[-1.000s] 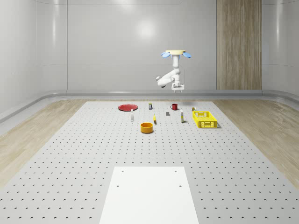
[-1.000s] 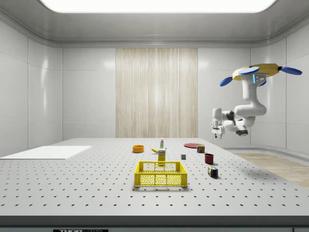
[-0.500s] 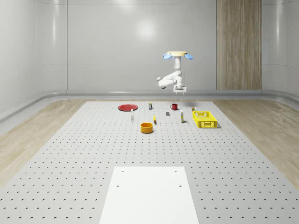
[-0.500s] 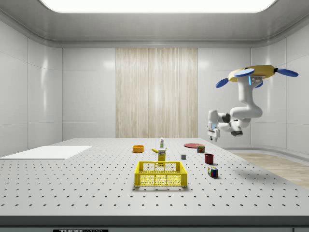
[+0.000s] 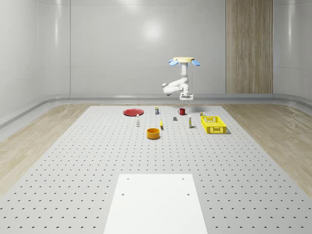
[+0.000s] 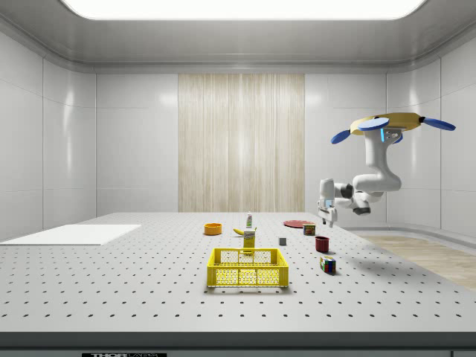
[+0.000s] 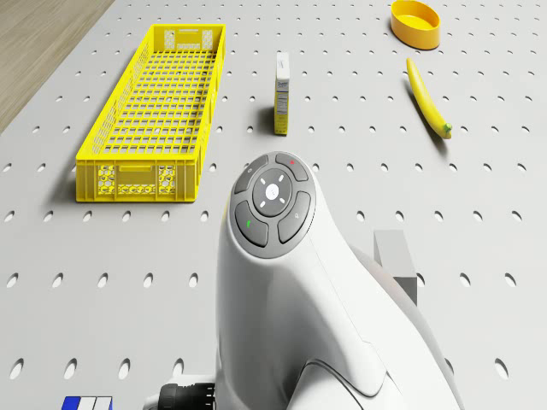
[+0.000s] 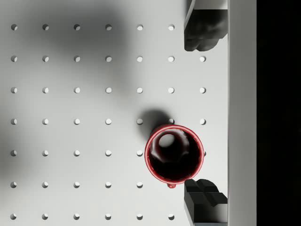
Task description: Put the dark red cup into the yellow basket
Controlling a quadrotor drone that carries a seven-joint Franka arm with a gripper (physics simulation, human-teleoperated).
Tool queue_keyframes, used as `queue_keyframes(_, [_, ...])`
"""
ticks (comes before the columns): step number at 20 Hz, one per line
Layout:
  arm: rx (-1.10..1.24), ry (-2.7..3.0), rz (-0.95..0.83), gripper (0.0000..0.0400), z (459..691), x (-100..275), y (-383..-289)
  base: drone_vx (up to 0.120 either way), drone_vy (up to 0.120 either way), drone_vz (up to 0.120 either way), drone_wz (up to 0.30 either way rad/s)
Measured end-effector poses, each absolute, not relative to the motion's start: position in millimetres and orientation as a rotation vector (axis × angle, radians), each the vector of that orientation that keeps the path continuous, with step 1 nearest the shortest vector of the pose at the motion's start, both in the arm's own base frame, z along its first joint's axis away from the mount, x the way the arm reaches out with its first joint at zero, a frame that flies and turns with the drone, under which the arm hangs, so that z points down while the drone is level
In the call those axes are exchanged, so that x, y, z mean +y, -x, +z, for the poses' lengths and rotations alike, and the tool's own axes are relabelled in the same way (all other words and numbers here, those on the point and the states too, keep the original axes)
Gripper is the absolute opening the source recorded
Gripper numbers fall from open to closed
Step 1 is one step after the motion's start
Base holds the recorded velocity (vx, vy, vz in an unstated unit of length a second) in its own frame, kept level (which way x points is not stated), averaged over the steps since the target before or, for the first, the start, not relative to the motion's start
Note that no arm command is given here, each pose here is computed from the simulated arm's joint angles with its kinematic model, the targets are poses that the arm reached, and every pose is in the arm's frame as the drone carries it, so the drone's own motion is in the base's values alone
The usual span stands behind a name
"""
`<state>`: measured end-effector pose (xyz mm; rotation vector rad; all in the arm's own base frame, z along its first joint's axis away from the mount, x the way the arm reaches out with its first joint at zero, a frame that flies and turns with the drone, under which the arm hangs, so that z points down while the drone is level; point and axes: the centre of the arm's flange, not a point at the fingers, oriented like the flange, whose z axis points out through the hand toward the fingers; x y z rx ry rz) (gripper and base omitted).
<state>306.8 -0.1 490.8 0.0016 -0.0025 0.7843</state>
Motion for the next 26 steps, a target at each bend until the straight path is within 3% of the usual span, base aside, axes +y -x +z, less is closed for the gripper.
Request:
queue_keyframes(16, [-0.002,-0.001,0.785,0.04,490.7,-0.1,-306.8,0.017,-0.015,-0.118,0.0])
queue_keyframes(26, [-0.002,-0.001,0.785,0.04,510.8,-0.1,-306.8,0.0,0.0,0.0,0.0])
